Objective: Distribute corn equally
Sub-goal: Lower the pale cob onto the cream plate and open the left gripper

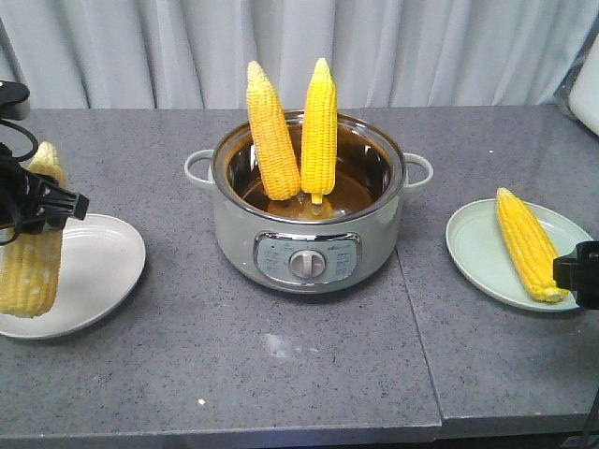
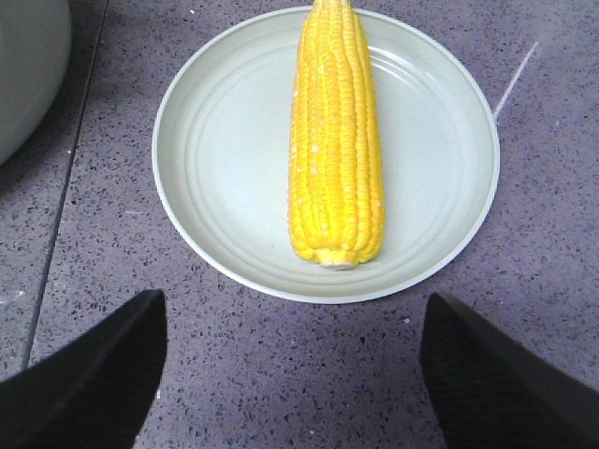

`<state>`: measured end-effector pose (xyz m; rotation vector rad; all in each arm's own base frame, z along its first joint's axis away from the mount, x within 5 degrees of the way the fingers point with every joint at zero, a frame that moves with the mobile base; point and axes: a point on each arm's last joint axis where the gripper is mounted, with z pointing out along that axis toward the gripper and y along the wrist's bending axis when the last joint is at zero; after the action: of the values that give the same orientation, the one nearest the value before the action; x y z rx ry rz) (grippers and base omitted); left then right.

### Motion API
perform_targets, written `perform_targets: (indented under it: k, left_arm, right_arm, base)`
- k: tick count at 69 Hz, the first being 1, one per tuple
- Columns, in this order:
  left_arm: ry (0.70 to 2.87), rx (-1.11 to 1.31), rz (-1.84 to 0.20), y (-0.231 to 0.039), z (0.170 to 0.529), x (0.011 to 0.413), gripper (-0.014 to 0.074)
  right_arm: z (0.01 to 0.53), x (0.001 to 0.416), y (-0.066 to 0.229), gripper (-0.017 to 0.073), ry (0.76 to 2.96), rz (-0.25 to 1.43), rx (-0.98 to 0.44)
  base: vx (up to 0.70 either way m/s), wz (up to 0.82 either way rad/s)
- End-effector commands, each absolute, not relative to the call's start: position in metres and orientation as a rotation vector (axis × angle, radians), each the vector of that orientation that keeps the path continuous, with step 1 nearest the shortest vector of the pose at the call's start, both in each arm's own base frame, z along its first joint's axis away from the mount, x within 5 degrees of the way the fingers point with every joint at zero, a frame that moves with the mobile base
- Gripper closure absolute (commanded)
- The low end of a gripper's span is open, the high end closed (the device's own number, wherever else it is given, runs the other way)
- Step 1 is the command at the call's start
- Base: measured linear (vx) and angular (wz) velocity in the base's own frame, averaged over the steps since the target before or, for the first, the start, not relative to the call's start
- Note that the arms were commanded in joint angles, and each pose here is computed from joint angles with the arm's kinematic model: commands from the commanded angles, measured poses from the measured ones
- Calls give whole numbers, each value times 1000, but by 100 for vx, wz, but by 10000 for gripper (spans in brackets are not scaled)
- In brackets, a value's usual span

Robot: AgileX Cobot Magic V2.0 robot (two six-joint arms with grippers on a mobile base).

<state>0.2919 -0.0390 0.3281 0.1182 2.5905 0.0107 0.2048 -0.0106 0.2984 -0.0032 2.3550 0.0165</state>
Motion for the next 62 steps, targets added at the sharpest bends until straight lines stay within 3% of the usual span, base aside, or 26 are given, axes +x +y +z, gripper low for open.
perform_targets:
  k: [1, 30, 49, 62]
  left_arm:
    - [2543, 102, 11, -40, 343, 301, 419]
    - [2722, -50, 41, -20, 307, 327, 412]
    - [2763, -26, 54, -21, 292, 339, 407]
    - [2765, -24, 52, -22, 284, 347, 351]
  right_arm:
    - [315, 209, -12, 47, 2257, -2, -4]
    - [315, 209, -12, 47, 2257, -2, -4]
    - [315, 208, -12, 47, 2264, -1, -5]
    - [315, 208, -12, 47, 2264, -1, -5]
  base:
    - [0, 0]
    - [0, 0]
    - [0, 0]
    - [0, 0]
